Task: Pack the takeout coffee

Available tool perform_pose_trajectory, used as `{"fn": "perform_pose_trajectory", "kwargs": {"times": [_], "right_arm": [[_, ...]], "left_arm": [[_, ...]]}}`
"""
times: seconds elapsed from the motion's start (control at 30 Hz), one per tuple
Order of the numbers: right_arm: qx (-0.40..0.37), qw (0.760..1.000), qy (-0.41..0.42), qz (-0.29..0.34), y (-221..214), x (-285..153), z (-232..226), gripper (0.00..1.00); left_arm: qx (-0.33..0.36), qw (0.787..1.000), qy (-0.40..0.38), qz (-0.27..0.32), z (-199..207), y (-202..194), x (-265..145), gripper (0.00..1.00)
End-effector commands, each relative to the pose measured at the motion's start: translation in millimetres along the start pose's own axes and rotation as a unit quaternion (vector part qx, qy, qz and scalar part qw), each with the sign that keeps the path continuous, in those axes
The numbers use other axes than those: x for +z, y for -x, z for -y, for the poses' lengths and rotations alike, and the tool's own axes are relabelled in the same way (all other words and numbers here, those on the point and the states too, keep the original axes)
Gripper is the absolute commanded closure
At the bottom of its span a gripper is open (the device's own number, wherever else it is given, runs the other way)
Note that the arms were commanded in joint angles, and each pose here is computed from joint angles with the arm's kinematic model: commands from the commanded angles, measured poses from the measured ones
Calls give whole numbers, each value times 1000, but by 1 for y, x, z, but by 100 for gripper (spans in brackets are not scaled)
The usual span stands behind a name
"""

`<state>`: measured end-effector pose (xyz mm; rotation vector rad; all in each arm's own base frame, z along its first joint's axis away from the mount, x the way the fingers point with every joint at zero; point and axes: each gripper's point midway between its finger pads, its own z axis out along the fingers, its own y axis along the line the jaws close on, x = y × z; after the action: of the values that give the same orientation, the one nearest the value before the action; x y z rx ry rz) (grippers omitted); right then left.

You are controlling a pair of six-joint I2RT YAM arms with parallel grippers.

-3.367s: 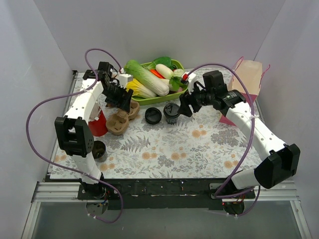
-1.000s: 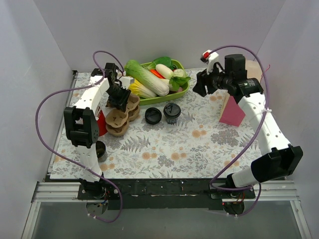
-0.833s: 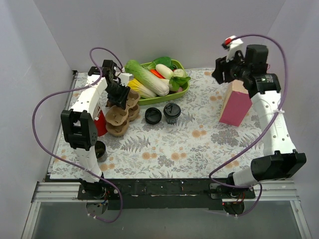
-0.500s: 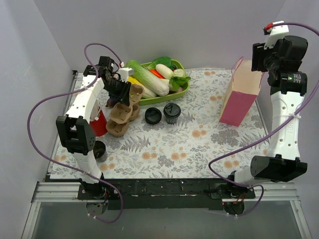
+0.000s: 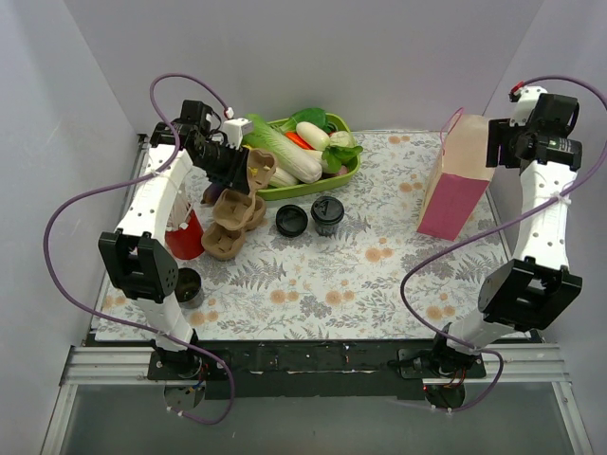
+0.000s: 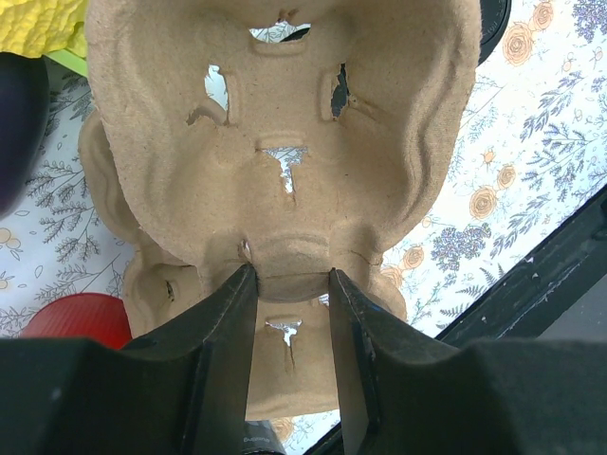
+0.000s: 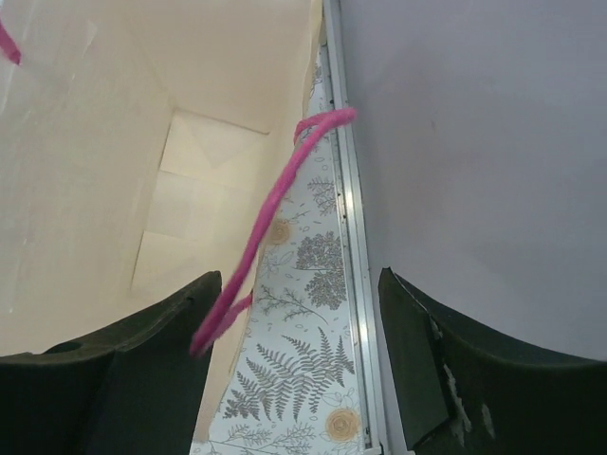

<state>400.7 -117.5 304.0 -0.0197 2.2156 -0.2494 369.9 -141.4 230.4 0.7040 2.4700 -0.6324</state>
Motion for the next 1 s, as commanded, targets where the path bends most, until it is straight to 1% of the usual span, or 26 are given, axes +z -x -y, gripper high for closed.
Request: {"fn": "perform_pose_trajectory", "kwargs": {"times": [0.0, 0.1, 0.2, 0.23, 0.3, 0.33, 0.4, 0.43, 0.47, 0.5, 0.57, 0.6, 0.67, 0.7, 0.77, 0.8, 0.83, 0.87, 0.9, 0.97], "right_arm": [[11, 1000, 21, -12, -3, 24, -5, 26], [17, 999, 31, -26, -9, 40, -7, 30], [18, 998, 46, -37, -15, 46, -13, 40], [17, 998, 53, -42, -18, 45, -16, 49], [13, 997, 69, -39, -18, 37, -21, 58], [7, 996, 73, -40, -19, 32, -23, 68], [-6, 996, 86, -21, -12, 15, -27, 81], [-17, 996, 89, -18, -11, 9, -27, 91], [-26, 995, 95, -15, -11, 2, -29, 95], [-37, 994, 107, 1, -6, -11, -34, 98], [-66, 990, 122, 9, -9, -22, -39, 99], [-84, 985, 145, 34, -3, -37, -48, 99], [-121, 976, 174, 48, -7, -48, -58, 99], [-131, 972, 185, 63, -7, -61, -63, 99], [-154, 966, 196, 69, -14, -68, -69, 99], [-163, 960, 212, 76, -17, -79, -76, 99], [-173, 957, 221, 78, -21, -83, -79, 99], [-179, 953, 232, 77, -27, -86, -84, 99], [-197, 947, 241, 84, -31, -96, -88, 99], [-209, 941, 251, 86, -38, -102, -93, 99]], "left_arm": [[18, 999, -1, 35, 14, 12, -20, 100], [21, 999, -2, 39, 15, 16, -22, 100], [36, 998, -18, 49, 25, 23, -25, 100], [48, 997, -28, 52, 32, 26, -25, 100], [69, 994, -44, 66, 44, 34, -27, 100], [89, 992, -53, 71, 55, 37, -26, 100], [122, 986, -63, 97, 70, 50, -32, 100], [140, 982, -73, 104, 83, 55, -32, 100], [155, 977, -77, 121, 91, 64, -39, 100], [168, 971, -92, 140, 101, 74, -44, 100], [190, 960, -117, 168, 119, 86, -53, 100], [212, 946, -137, 204, 132, 99, -65, 100], [232, 929, -159, 241, 149, 110, -77, 100], [252, 911, -170, 278, 160, 121, -89, 100], [278, 882, -215, 314, 184, 125, -106, 100], [292, 858, -227, 357, 197, 140, -123, 100], [303, 845, -248, 366, 211, 134, -126, 100], [312, 832, -257, 381, 221, 138, -132, 100], [328, 811, -262, 407, 232, 146, -140, 100], [347, 790, -296, 410, 259, 145, -138, 100]]}}
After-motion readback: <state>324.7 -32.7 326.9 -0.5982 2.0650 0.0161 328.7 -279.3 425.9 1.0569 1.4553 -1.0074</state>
